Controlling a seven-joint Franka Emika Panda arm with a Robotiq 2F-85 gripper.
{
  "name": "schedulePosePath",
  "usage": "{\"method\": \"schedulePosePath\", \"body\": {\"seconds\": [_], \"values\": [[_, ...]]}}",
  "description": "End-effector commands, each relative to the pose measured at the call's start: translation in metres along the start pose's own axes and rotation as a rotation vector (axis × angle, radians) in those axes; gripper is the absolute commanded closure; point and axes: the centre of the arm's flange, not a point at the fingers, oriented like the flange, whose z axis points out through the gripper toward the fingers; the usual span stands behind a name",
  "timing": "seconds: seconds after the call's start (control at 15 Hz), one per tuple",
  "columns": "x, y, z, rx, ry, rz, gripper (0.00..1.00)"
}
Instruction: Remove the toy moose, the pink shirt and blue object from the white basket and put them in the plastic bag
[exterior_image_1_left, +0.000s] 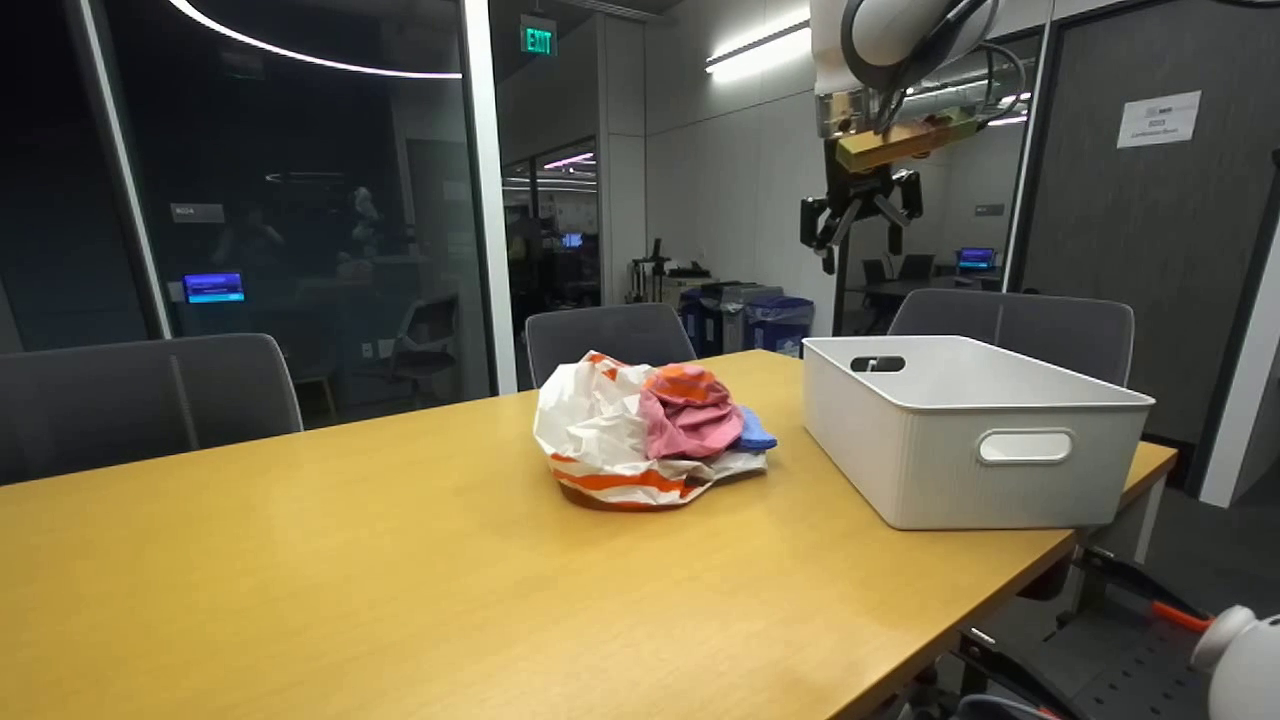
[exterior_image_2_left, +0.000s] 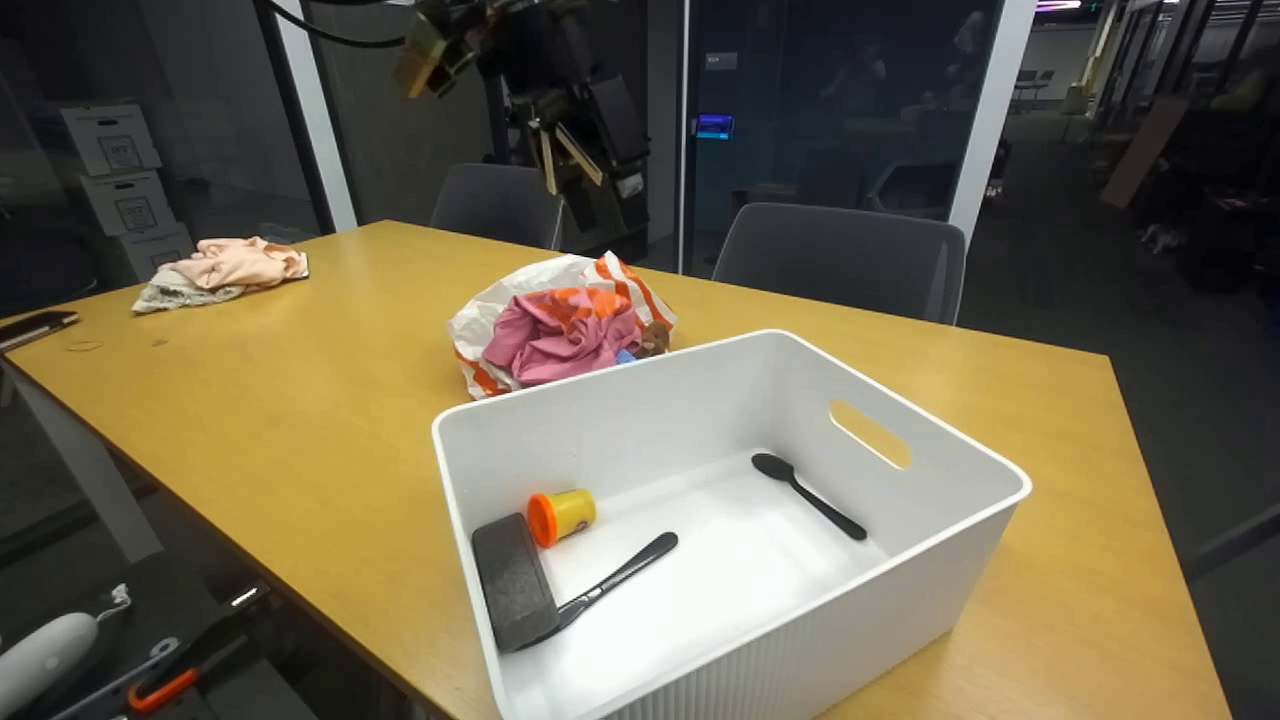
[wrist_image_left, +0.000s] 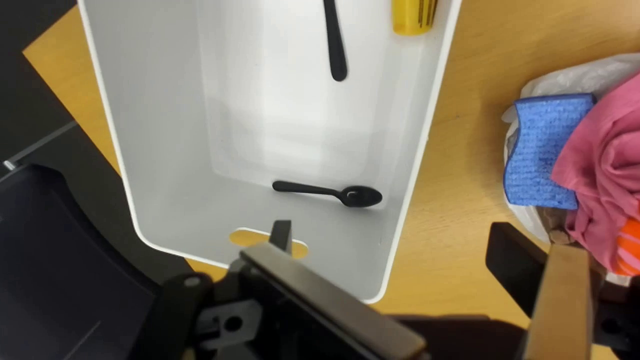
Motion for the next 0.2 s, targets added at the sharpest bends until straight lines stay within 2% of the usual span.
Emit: {"method": "schedulePosePath", "body": {"seconds": [0.0,0.13], "values": [[-0.0017,0.0064,0.0004,-0.019,-0.022,-0.011,0.0],[-0.0029,0.0135,0.0023,-0.039,-0.044,-0.017,0.0]]}}
